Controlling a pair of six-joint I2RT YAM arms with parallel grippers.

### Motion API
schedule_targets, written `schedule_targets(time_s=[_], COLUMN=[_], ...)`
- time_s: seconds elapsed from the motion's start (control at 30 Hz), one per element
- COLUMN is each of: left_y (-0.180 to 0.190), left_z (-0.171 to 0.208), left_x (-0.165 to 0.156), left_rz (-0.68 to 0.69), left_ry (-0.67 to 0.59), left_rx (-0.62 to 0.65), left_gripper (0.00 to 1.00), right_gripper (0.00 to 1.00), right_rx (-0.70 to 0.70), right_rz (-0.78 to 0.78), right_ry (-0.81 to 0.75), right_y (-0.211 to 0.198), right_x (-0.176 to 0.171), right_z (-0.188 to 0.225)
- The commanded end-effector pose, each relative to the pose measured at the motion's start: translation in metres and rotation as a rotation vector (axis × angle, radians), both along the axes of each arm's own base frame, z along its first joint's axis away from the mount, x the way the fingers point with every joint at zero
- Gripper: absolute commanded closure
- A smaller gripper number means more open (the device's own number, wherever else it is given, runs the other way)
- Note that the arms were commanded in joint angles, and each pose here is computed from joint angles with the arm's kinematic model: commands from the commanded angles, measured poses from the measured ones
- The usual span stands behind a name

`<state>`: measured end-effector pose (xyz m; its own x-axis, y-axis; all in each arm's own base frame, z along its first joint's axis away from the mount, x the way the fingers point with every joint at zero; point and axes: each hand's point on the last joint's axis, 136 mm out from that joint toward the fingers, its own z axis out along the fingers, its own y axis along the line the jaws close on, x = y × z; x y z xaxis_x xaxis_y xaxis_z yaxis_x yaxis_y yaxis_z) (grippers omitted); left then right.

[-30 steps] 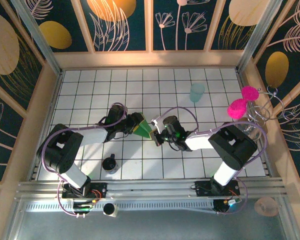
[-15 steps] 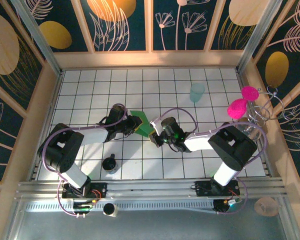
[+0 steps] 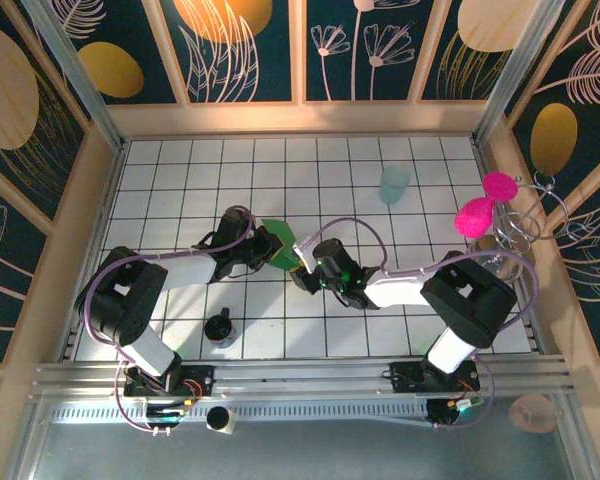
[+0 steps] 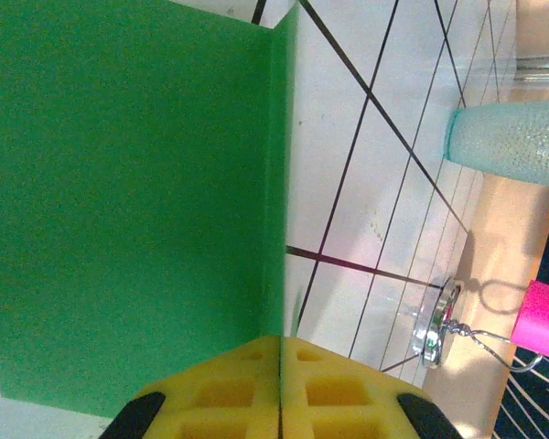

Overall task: Fold a paper plane with a square sheet of paper (pick it up from the middle)
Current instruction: Fourth fold the wing at the center of the table.

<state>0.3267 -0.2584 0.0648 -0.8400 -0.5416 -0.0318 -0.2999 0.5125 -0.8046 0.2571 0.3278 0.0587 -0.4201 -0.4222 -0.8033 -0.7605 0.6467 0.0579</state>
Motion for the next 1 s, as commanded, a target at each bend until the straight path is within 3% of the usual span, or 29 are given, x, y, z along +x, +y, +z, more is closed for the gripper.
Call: schedule_targets(time_s=[0.0, 0.27, 0.47, 0.6, 0.9, 0.97], left_y=[-0.003, -0.002, -0.003, -0.002, 0.023, 0.033], left_z=[0.008, 0.006, 0.007, 0.008, 0.021, 0.027], left_x=[0.003, 0.000, 0.001, 0.001, 0.015, 0.020], left_rz=[0.018, 0.017, 0.016, 0.018, 0.071, 0.091], left_ry=[0.015, 0.023, 0.023, 0.018, -0.051, -0.077], left_rx=[-0.010, -0.005, -0.005, -0.001, 0.139, 0.178], left_gripper=[0.92, 0.92, 0.92, 0.89, 0.56, 0.53], right_gripper=[0.65, 0.67, 0.76, 0.87, 0.97, 0.99], right_rx=[-0.033, -0.068, -0.080, -0.086, -0.112, -0.116], right_rz=[-0.041, -0.086, -0.081, -0.064, -0.017, -0.005], right_ry=[-0.051, -0.077, -0.083, -0.079, -0.037, -0.019], right_y=[0.003, -0.001, -0.002, -0.001, -0.007, -0.009], right_x=[0.013, 0.022, 0.021, 0.018, 0.004, 0.000], right_z=[0.001, -0.009, -0.012, -0.014, -0.021, -0.022])
